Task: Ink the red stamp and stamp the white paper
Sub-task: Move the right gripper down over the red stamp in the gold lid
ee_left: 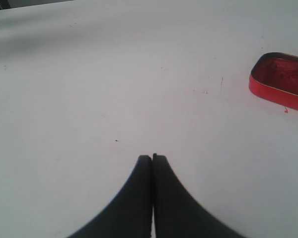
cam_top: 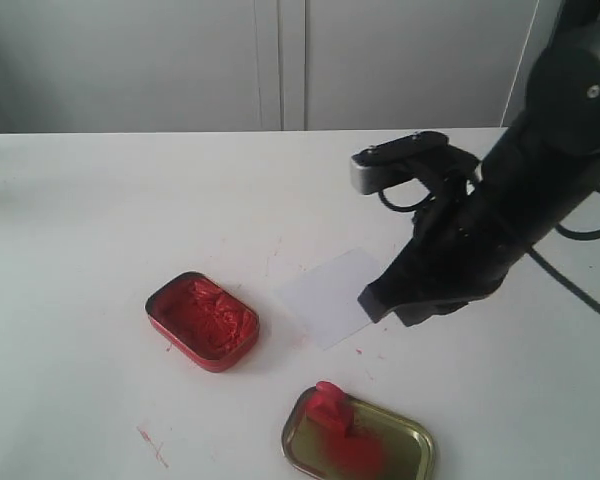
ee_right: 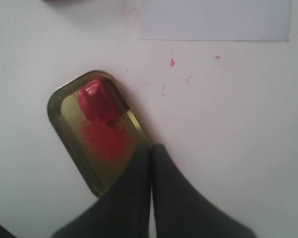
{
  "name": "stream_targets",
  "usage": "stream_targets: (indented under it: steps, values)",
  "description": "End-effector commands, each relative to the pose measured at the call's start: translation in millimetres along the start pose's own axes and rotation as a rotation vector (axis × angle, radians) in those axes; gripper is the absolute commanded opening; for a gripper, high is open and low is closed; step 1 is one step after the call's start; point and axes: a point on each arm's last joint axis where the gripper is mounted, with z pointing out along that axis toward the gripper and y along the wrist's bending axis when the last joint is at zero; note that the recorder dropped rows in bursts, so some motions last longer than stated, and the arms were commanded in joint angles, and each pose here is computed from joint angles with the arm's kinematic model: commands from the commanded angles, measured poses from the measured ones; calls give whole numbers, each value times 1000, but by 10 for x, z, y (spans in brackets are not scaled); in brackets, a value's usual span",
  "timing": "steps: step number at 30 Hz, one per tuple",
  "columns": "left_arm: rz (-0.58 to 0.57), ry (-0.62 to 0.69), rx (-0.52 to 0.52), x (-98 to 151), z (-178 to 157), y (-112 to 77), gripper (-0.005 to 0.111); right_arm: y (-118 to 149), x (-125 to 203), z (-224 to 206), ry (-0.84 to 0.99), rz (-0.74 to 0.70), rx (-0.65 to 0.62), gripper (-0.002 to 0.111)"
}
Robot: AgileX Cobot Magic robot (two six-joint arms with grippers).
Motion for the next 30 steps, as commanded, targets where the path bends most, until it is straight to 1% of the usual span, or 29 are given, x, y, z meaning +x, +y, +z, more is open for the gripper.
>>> stream_targets:
  steps: [1,5,9,11,13,16,18,19,21,24,28,30]
  values:
    - [-5,-6,0,6,2,-1,0,166,-92,114,47,-69,-30,0]
    - [-5,-6,0,6,2,-1,0,331,-174,241,94,-126,-53,0]
    - [-5,-6,0,6,2,-1,0,538,-228,410,142,-220,-72,0]
    - [-5,-6,0,6,2,-1,0,620,-226,486,166,-300,-57,0]
    - [-5,-6,0,6,2,-1,0,672,-222,547,188,-389,0,0]
    - [-5,-6,0,6,2,-1,0,665,-228,595,196,-431,36,1]
    - [-5,-6,0,6,2,-1,0,662,-235,645,199,-423,37,11]
    - [-5,-6,0,6,2,-1,0,658,-232,681,210,-422,36,18]
    - [-5,-6,0,6,2,-1,0,653,-242,745,211,-421,37,29]
    - [-5,-6,0,6,2,-1,0,655,-273,763,179,-423,40,34]
    - [-5,-6,0,6,2,-1,0,658,-303,770,146,-424,43,34]
    - [-5,-6,0,6,2,-1,0,658,-303,770,146,-424,43,38]
